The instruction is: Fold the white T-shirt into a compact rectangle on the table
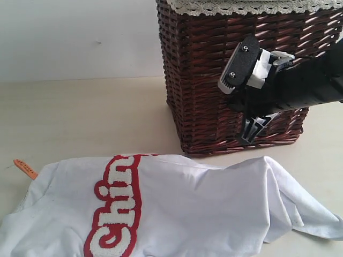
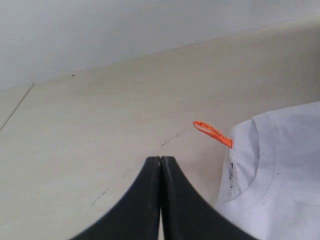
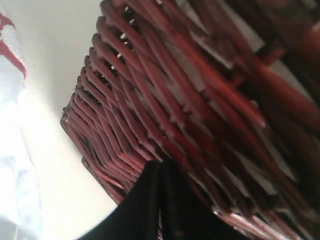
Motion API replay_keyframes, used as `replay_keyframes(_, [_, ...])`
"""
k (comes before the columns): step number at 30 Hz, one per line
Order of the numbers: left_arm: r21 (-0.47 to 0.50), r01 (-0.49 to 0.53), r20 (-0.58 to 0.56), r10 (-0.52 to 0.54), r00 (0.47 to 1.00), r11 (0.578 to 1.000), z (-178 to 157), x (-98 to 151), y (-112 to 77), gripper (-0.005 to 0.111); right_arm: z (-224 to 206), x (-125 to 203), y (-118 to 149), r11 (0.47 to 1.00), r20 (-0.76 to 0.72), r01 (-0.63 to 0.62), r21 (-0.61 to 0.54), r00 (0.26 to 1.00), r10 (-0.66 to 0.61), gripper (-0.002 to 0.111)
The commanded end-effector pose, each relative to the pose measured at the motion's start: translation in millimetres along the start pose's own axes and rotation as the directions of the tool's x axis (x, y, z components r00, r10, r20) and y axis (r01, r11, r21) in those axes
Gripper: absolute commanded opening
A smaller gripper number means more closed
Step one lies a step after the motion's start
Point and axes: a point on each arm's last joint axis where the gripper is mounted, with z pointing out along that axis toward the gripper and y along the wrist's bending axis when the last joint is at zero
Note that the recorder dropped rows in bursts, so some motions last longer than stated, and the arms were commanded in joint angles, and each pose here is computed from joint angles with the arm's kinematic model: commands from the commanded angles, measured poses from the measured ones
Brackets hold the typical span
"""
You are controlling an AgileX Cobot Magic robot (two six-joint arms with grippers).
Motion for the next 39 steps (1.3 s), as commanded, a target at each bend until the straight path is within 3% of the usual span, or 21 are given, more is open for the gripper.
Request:
replay_keyframes(1, [0.004, 0.004, 0.006, -0.004, 1.0, 1.0, 0, 1, -0.5, 0.0, 14, -9, -13, 0.997, 0.031, -0.071, 0.031, 0.997, 0.07, 0.0])
replay_keyframes(8, [0.004, 0.004, 0.006, -0.004, 1.0, 1.0, 0, 1, -0.5, 0.0, 14, -33, -32, 0.968, 0.14, -0.245, 0.057, 0.962, 0.235, 0.0])
replay_keyframes(16, [0.004, 0.004, 0.006, -0.004, 1.0, 1.0, 0, 1, -0.5, 0.0, 18, -49, -46, 0.962, 0.188, -0.266, 0.064, 0.95, 0.25, 0.0])
replay_keyframes(21, [0.004, 0.004, 0.006, -0.004, 1.0, 1.0, 0, 1, -0.5, 0.0, -2, -62, -35, 0.97, 0.232, -0.232, -0.075, 0.942, 0.243, 0.0])
replay_keyframes(26, [0.004, 0.004, 0.006, -0.004, 1.0, 1.0, 0, 1, -0.5, 0.0, -62, -83, -8, 0.945, 0.337, -0.065, -0.32, 0.924, 0.178, 0.0])
replay_keyframes(28, [0.004, 0.004, 0.006, -0.004, 1.0, 1.0, 0, 1, -0.5, 0.0, -87, -83, 9, 0.906, 0.358, 0.036, -0.421, 0.924, 0.13, 0.0])
replay_keyframes(32, [0.004, 0.004, 0.006, -0.004, 1.0, 1.0, 0, 1, -0.5, 0.0, -107, -55, 51, 0.755, 0.311, 0.154, -0.637, 0.948, 0.07, 0.0])
replay_keyframes(37, [0.004, 0.004, 0.006, -0.004, 1.0, 1.0, 0, 1, -0.5, 0.0, -92, 5, 91, 0.601, 0.268, 0.326, -0.73, 0.945, -0.186, 0.0])
replay_keyframes(39, [0.004, 0.004, 0.006, -0.004, 1.0, 1.0, 0, 1, -0.5, 0.0, -87, 30, 104, 0.512, 0.26, 0.391, -0.765, 0.915, -0.31, 0.002])
